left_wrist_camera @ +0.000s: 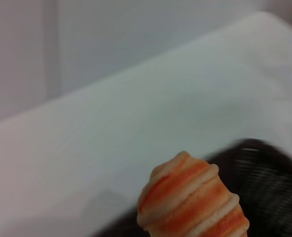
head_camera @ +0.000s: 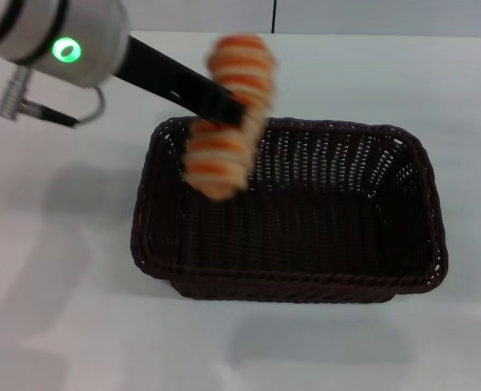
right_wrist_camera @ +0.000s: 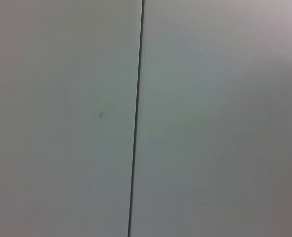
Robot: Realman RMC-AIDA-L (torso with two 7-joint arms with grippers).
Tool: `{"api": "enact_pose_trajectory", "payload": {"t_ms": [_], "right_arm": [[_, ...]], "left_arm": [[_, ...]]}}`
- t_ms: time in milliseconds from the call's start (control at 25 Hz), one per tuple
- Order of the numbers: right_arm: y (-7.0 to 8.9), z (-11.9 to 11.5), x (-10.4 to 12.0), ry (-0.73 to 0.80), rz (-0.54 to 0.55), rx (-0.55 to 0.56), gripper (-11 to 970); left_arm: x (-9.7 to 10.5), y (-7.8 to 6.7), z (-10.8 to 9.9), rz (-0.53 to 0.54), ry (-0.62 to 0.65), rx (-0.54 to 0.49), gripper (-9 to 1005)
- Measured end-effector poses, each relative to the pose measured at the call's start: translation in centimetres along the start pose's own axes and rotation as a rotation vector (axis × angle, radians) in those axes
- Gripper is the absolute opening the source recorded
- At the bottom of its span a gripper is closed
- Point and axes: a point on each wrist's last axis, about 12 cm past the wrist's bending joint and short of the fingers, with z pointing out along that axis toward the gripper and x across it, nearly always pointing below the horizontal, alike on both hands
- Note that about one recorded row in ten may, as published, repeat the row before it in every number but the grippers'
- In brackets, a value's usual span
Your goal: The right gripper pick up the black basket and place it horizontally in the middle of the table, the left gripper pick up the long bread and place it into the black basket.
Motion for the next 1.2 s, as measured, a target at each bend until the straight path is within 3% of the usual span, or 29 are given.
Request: {"api": "enact_pose_trajectory", "payload": {"t_ms": [160,400,440,680,920,1040,1120,1200], "right_arm": [[0.0,0.2,-0.1,-0.008,0.016,-0.013,621],[-0.1,0.4,-0.1,-0.016,0.04,-0.034,622],[-0.1,0.4,-0.1,-0.018,0.038,-0.038,622],[-0.1,0.5,-0.2,-0.024,0.031,-0.041,622],[-0.1,0.5,-0.2,-0.025,0.03,-0.041,622],[-0.2,0.6,-0.1,-0.021,0.024,-0.034,622],[-0.2,0.6,0.0,-0.02,0.021,-0.026,622],[-0.2,0.6,-0.1,-0.026,0.021,-0.024,622]], "left_arm": [[0.3,-2.0,1.3,0.034,0.018,0.143,307],[0.9,-2.1,2.7,0.018,0.037,0.163,279],[1.3,-1.7,3.9,-0.012,0.055,0.171,274],[1.6,-1.4,4.2,-0.028,0.056,0.17,427],[1.9,-1.0,4.5,-0.034,0.058,0.16,687],[2.6,0.7,4.5,-0.052,0.017,0.07,807],[3.1,2.6,4.3,-0.075,-0.055,-0.024,883],[4.7,7.4,3.2,-0.163,-0.277,-0.21,880]]}}
